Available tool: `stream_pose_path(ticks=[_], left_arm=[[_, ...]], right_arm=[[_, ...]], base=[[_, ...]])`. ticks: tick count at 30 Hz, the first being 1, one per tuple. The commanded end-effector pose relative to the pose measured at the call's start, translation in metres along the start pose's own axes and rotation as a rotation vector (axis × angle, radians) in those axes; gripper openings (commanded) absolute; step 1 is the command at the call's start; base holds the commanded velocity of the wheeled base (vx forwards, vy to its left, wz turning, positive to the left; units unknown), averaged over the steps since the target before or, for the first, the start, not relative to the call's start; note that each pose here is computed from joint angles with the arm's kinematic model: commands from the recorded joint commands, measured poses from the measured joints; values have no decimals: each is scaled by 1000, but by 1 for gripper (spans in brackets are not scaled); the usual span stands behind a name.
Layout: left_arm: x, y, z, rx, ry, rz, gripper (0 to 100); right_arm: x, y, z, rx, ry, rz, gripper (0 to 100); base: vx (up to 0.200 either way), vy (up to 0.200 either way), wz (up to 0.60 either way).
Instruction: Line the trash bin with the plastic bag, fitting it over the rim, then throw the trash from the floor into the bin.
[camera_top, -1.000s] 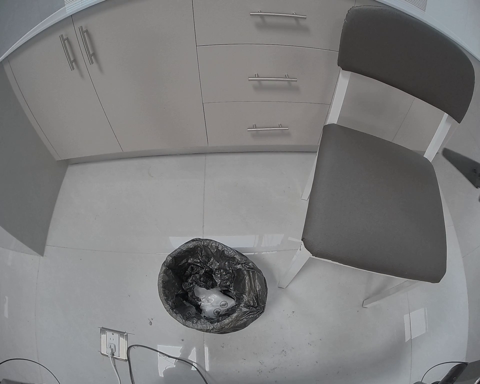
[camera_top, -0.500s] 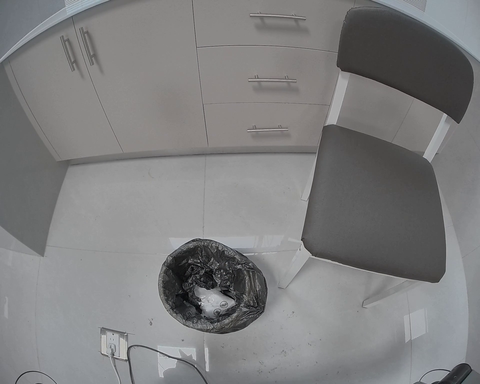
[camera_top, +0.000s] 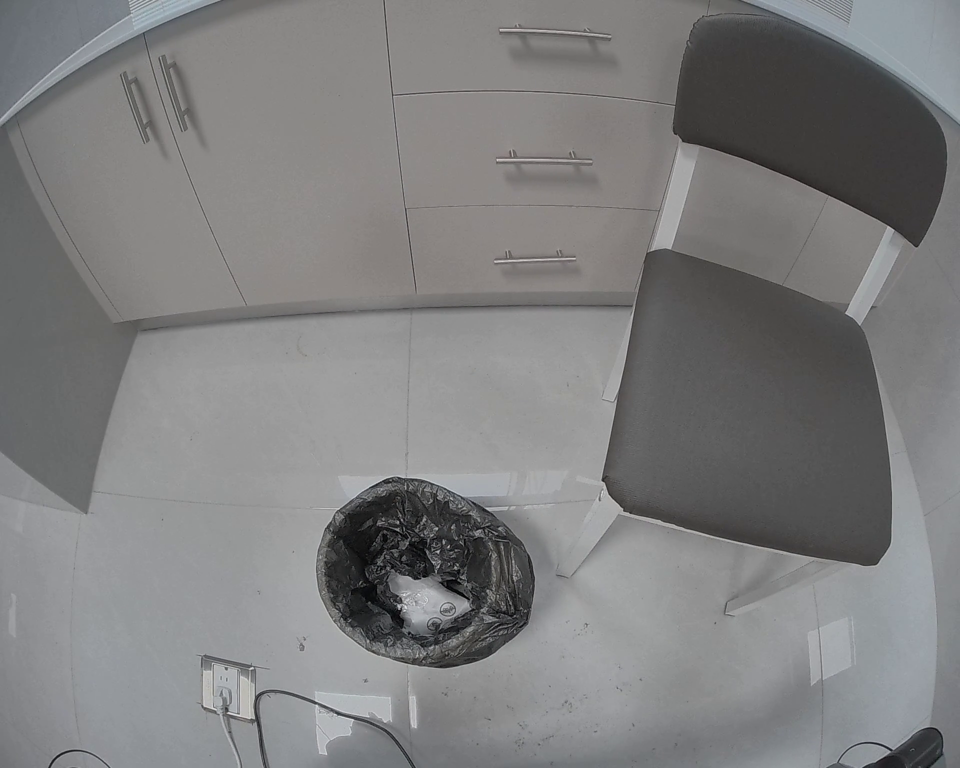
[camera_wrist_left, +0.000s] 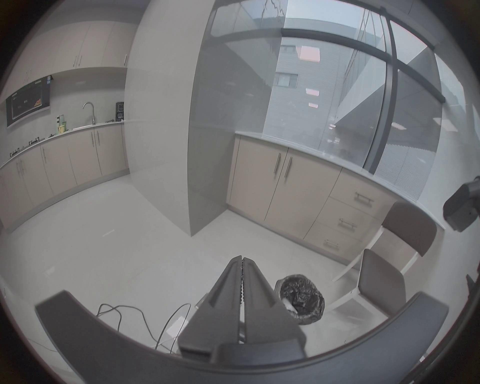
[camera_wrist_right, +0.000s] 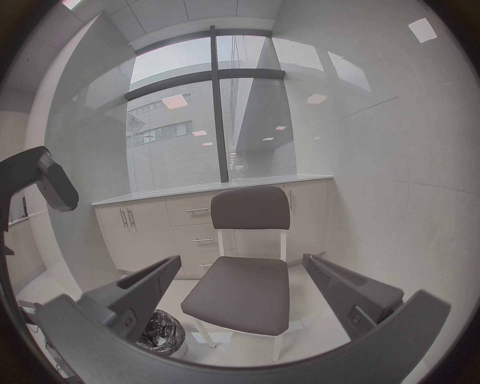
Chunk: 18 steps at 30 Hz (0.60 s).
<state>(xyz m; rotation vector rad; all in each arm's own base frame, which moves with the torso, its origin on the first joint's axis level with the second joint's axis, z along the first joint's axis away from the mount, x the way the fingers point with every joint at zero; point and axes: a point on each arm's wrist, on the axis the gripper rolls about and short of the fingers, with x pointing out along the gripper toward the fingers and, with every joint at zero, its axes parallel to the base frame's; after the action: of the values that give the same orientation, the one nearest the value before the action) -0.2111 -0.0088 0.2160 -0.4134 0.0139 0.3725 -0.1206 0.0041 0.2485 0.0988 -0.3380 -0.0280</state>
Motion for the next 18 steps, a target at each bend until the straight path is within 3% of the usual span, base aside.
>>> stream_pose_path(ticks=[1,3,6,7,10,11,12,15,16,18], left_arm=[[21,-2,-17,13,98,34,0],[50,-6,-27,29,151,58,0],[89,-12,-42,49,165,60,0],[96,-13,-45,61,162,58,0],[115,-14,-54,126,150,47,0],[134,-15,-64,205,131,29,0],[140,-15,-69,227,127,21,0],[152,-10,-81,290,94,-35,0],[155,-4,-90,348,44,-94,0],[165,-3,-104,424,33,-87,0]], right_arm=[[-13,0,-11,-4,-18,-22,100],[-10,-3,-21,-4,6,-2,100],[-17,-6,-39,-51,23,184,100],[-16,-5,-42,-56,33,202,100],[-14,-6,-45,-57,47,199,100],[-11,-6,-50,-59,69,196,100],[-10,-6,-52,-63,76,196,100],[-8,-6,-55,-61,89,195,100],[-7,-7,-57,-54,97,195,100],[-5,-7,-62,-50,116,195,100]], base=[[0,0,0],[0,0,0],[0,0,0],[0,0,0],[0,0,0],[0,0,0],[0,0,0],[0,0,0],[0,0,0],[0,0,0]])
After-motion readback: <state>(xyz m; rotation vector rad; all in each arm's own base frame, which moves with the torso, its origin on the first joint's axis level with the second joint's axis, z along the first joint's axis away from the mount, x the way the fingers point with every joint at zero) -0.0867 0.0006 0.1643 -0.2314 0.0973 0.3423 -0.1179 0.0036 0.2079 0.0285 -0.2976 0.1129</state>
